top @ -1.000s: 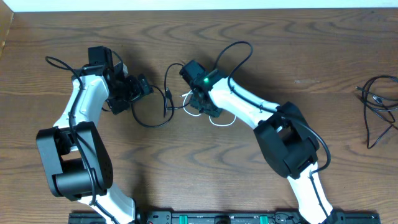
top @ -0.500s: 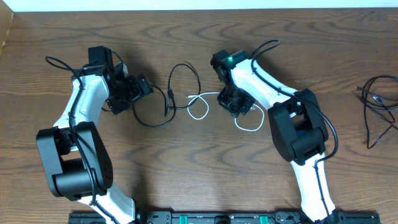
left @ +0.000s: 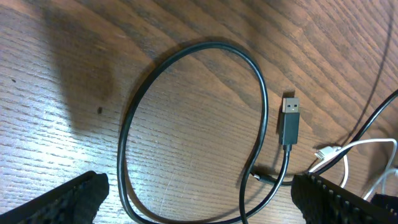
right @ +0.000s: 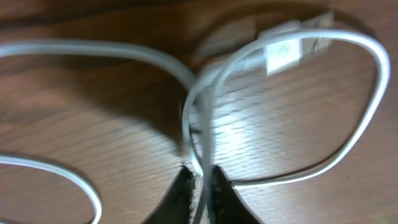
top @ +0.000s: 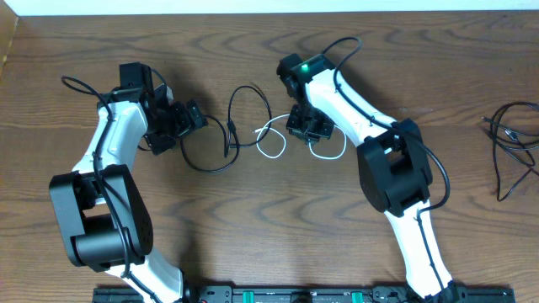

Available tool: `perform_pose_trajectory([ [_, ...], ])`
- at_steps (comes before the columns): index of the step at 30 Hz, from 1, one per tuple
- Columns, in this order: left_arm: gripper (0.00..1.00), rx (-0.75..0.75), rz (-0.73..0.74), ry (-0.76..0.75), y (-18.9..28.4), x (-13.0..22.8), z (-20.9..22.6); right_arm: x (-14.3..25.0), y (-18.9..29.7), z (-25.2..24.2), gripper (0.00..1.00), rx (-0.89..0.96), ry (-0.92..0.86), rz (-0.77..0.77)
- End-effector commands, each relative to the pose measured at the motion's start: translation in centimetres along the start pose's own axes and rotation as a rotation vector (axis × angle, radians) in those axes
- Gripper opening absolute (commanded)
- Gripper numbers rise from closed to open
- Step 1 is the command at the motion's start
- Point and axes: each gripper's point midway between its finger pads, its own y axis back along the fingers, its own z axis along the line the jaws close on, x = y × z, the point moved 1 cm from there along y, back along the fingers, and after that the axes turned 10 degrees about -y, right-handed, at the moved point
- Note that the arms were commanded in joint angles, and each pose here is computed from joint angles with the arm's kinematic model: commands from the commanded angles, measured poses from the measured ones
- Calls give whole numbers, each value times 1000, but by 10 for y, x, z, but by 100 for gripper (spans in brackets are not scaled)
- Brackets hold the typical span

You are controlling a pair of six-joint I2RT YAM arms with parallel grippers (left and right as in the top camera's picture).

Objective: Untangle cables

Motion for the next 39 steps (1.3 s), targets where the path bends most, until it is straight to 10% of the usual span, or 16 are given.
perform_pose_trajectory([
  [1,100,-10,10,2,-2,4,1,15,1,20,15,-32,158,-22],
  [11,100,-10,11,2,-2,4,1,29,2,57,73,8,360,-300],
  [24,100,-11,11,2,-2,4,1,34,-13,53,96,58,354,-314],
  [39,100,-11,11,2,-2,4,1,31,-13,49,97,77,351,-319],
])
